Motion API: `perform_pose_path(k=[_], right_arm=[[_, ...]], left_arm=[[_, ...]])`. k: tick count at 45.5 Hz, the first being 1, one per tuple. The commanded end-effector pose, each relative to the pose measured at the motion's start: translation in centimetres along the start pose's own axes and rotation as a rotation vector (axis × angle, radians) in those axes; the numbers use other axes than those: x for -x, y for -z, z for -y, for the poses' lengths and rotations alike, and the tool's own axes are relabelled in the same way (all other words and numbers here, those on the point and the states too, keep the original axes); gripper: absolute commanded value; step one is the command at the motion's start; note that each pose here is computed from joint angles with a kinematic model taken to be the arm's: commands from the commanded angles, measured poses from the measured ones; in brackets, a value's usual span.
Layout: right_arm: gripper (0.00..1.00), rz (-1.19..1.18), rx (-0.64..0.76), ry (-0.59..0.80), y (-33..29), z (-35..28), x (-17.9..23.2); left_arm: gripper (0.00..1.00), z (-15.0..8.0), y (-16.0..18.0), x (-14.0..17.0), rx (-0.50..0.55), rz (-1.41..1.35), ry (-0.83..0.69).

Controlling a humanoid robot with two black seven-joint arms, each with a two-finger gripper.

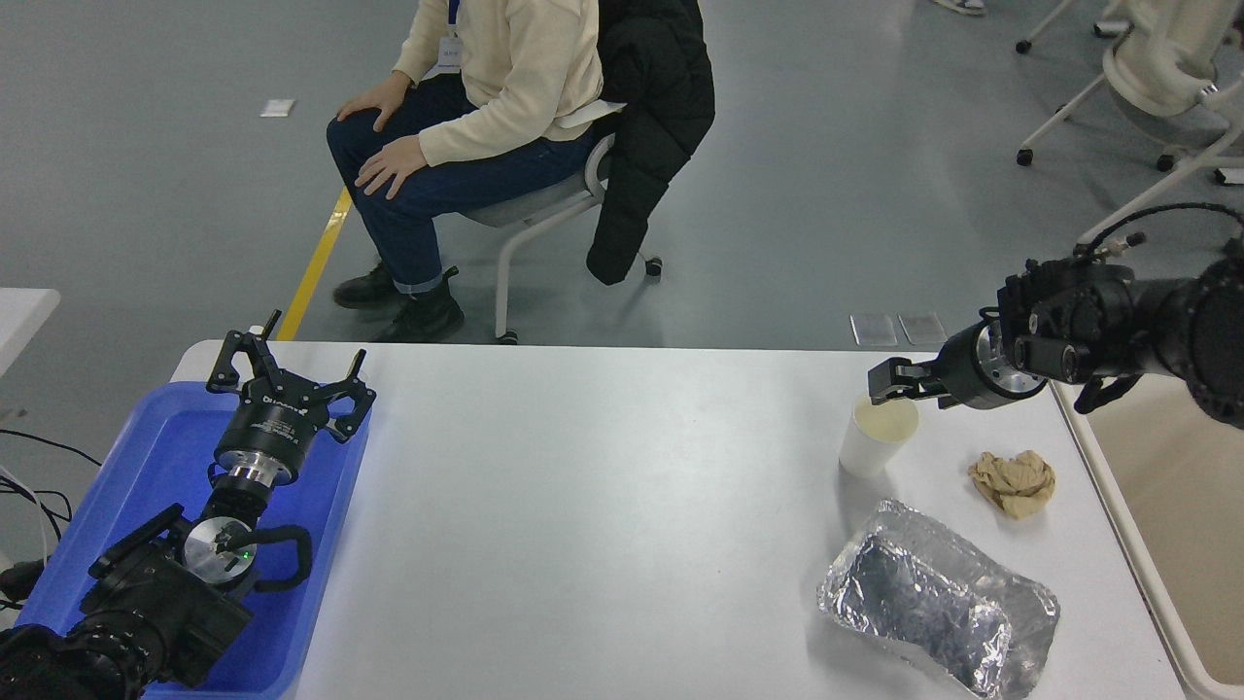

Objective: Pick up paper cup place in dustbin

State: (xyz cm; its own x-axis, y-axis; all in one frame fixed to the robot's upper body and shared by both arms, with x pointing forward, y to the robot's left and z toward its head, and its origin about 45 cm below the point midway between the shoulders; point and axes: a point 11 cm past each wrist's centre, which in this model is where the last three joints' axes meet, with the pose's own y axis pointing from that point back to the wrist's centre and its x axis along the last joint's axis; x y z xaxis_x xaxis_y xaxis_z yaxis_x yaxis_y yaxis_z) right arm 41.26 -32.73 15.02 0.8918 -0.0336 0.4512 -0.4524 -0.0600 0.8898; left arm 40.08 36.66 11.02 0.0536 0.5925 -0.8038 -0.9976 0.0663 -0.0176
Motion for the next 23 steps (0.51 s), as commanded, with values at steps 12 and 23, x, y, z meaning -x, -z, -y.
perform_pose_path(k=[12, 23], right_arm=[[0.80, 0.008, 0.125, -0.142, -2.3, 2.1, 1.2], [0.66, 0.066, 0.074, -0.126, -0.9, 3.0, 2.4]], left_arm=[[1.00, 0.0, 0.0, 0.0, 0.000, 0.000, 0.000], [1.00, 0.0, 0.0, 0.0, 0.002, 0.000, 0.000]])
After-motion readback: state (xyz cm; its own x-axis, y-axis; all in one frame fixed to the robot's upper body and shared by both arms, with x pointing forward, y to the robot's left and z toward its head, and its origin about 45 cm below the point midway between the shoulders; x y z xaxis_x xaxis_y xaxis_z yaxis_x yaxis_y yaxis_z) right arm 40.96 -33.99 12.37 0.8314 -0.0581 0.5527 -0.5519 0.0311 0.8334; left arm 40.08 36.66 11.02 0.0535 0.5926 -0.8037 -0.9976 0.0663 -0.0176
